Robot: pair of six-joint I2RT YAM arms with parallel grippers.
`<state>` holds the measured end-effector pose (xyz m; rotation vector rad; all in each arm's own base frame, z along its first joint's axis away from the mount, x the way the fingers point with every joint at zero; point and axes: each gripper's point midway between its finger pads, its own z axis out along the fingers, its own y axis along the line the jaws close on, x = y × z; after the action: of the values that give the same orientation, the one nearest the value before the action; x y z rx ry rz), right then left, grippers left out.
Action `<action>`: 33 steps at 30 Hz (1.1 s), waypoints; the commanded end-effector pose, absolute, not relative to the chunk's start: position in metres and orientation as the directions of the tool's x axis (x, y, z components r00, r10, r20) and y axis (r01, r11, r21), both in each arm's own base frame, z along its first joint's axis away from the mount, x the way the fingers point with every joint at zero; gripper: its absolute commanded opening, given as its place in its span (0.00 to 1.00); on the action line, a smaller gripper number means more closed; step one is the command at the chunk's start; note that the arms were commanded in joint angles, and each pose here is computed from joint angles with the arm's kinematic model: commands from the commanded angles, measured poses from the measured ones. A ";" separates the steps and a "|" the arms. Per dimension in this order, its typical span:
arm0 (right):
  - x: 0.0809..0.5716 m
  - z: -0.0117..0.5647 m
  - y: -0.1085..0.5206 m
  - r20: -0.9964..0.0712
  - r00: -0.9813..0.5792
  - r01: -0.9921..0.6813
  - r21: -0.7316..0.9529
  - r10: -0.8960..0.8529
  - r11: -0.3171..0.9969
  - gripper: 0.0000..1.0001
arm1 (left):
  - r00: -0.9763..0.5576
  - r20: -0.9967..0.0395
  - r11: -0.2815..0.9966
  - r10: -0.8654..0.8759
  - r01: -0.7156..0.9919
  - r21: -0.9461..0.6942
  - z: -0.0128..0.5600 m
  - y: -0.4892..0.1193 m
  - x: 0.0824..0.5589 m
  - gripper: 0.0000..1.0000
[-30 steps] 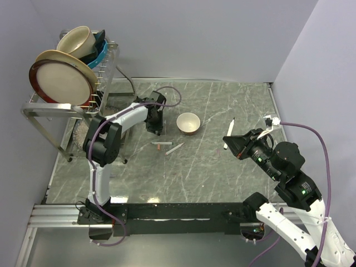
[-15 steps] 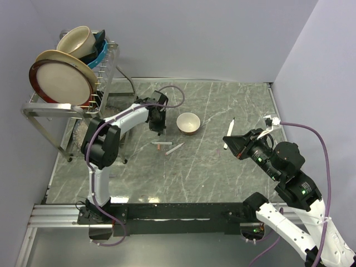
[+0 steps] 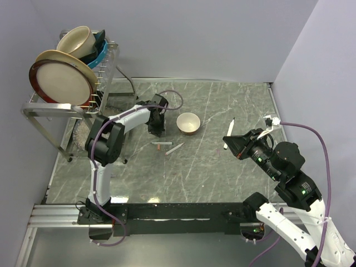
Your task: Insert the pens into the pen caps
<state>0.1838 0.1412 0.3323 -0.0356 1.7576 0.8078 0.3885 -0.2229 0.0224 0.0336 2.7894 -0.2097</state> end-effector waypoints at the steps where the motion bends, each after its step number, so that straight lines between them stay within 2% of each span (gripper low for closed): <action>1: 0.182 0.356 0.139 -0.870 -0.297 -0.444 0.490 0.393 0.750 0.00 | -0.919 -0.391 0.996 -0.052 -0.021 -0.085 0.029 -0.200 0.410 0.01; 11: 0.185 0.354 0.141 -0.872 -0.300 -0.442 0.486 0.386 0.754 0.00 | -0.885 -0.455 0.995 -0.098 -0.095 -0.031 0.035 -0.185 0.444 0.01; 19: 0.187 0.354 0.140 -0.878 -0.295 -0.439 0.476 0.378 0.762 0.00 | -0.871 -0.475 0.991 -0.122 -0.085 -0.099 0.043 -0.198 0.453 0.04; 22: 0.186 0.355 0.140 -0.877 -0.298 -0.441 0.477 0.378 0.760 0.00 | -0.856 -0.492 0.987 -0.158 -0.133 -0.086 0.054 -0.190 0.452 0.15; 23: 0.186 0.356 0.140 -0.877 -0.296 -0.442 0.478 0.379 0.759 0.00 | -0.844 -0.507 0.985 -0.175 -0.147 -0.094 0.062 -0.189 0.453 0.26; 26: 0.186 0.354 0.140 -0.876 -0.297 -0.440 0.479 0.380 0.760 0.00 | -0.810 -0.525 0.964 -0.262 -0.247 -0.099 0.068 -0.183 0.457 0.48; 28: 0.186 0.353 0.141 -0.874 -0.300 -0.441 0.482 0.381 0.757 0.00 | -0.786 -0.519 0.940 -0.335 -0.315 -0.130 0.079 -0.186 0.462 0.50; 33: 0.185 0.353 0.142 -0.872 -0.303 -0.445 0.486 0.384 0.752 0.00 | -0.785 -0.412 0.886 -0.463 -0.401 -0.231 0.082 -0.208 0.458 0.50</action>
<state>0.1851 0.1417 0.3310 -0.0460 1.7619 0.7984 0.4539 -0.1914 0.0560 -0.4381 2.6224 -0.0608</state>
